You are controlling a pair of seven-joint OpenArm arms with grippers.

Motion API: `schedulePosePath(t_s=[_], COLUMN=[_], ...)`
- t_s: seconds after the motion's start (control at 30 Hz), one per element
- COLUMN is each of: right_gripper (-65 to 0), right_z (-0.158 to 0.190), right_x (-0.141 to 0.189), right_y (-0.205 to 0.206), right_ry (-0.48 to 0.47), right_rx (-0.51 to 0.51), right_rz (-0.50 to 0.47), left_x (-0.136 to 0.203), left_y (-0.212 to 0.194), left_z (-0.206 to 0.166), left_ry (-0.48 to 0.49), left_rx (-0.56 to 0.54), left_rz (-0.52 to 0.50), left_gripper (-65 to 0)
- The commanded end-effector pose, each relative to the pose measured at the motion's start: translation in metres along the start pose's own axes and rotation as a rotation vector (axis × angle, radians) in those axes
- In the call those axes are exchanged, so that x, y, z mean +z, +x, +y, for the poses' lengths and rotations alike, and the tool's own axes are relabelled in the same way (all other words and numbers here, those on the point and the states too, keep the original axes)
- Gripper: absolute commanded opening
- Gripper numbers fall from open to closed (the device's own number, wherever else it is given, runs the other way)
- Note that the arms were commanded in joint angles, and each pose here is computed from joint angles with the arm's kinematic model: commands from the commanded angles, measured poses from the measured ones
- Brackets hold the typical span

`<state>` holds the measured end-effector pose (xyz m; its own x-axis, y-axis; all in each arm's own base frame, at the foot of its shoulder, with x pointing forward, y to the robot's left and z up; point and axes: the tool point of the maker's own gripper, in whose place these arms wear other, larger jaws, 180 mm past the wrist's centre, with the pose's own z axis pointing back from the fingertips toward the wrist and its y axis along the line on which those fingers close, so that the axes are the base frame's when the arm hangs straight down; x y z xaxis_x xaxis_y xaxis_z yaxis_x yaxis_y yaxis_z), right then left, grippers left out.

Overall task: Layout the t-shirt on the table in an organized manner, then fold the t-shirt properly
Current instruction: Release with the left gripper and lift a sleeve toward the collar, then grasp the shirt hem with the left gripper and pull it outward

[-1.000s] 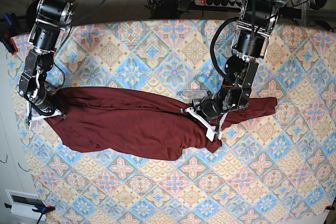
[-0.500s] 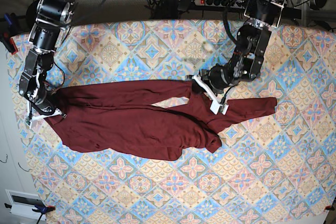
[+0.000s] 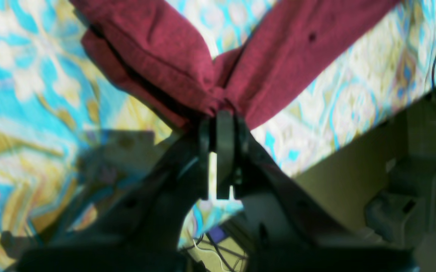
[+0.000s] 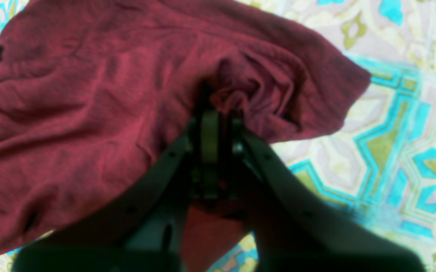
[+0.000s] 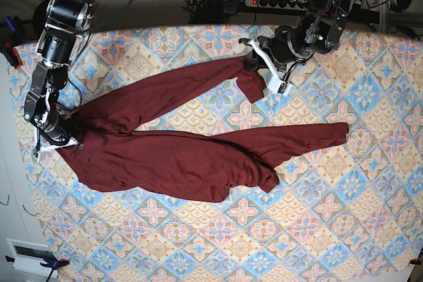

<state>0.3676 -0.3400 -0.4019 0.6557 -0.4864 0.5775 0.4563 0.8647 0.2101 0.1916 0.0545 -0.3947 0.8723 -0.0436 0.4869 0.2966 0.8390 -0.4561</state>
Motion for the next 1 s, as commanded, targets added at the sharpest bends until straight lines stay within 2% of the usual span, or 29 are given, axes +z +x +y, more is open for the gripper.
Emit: schedulePosePath(t_s=[0.0,0.2,0.23,0.3,0.43,0.57,0.67,0.77,0.97], right_gripper=[-64.3,-64.3,-64.3,-64.3,-64.3,-64.3,-64.3,-64.3,-64.3], right_z=[0.001,0.001,0.001,0.001,0.001,0.001,0.001,0.002,0.001], right_x=[0.007,0.007,0.007,0.007,0.007,0.007,0.008,0.008,0.007], right_y=[0.026,0.025,0.025,0.025,0.025,0.025,0.026,0.026,0.024], right_ry=[0.006,0.006,0.006,0.006,0.005,0.005,0.006,0.007,0.005], right_rx=[0.006,0.006,0.006,0.006,0.007,0.008,0.008,0.009,0.008], right_rz=[-0.063,-0.059,-0.059,-0.059,-0.057,-0.057,-0.059,-0.061,-0.056], left_x=[0.003,0.011,0.015,0.018,0.022,0.031,0.04,0.04,0.021], left_y=[0.008,0.007,0.006,0.003,0.008,0.039,0.064,0.08,0.124], left_z=[-0.002,-0.003,-0.007,-0.014,-0.015,0.006,0.019,0.038,0.071], left_ry=[-0.007,-0.009,-0.016,-0.045,-0.081,-0.028,0.006,0.044,0.076], left_rx=[-0.014,-0.043,-0.057,-0.05,-0.021,-0.016,-0.019,0.004,0.093], left_rz=[-0.027,-0.012,0.007,0.029,0.027,-0.055,-0.119,-0.15,-0.203], left_gripper=[-65.0,-65.0,-62.8,-57.1,-41.2,-24.3,-16.0,-12.7,-12.9])
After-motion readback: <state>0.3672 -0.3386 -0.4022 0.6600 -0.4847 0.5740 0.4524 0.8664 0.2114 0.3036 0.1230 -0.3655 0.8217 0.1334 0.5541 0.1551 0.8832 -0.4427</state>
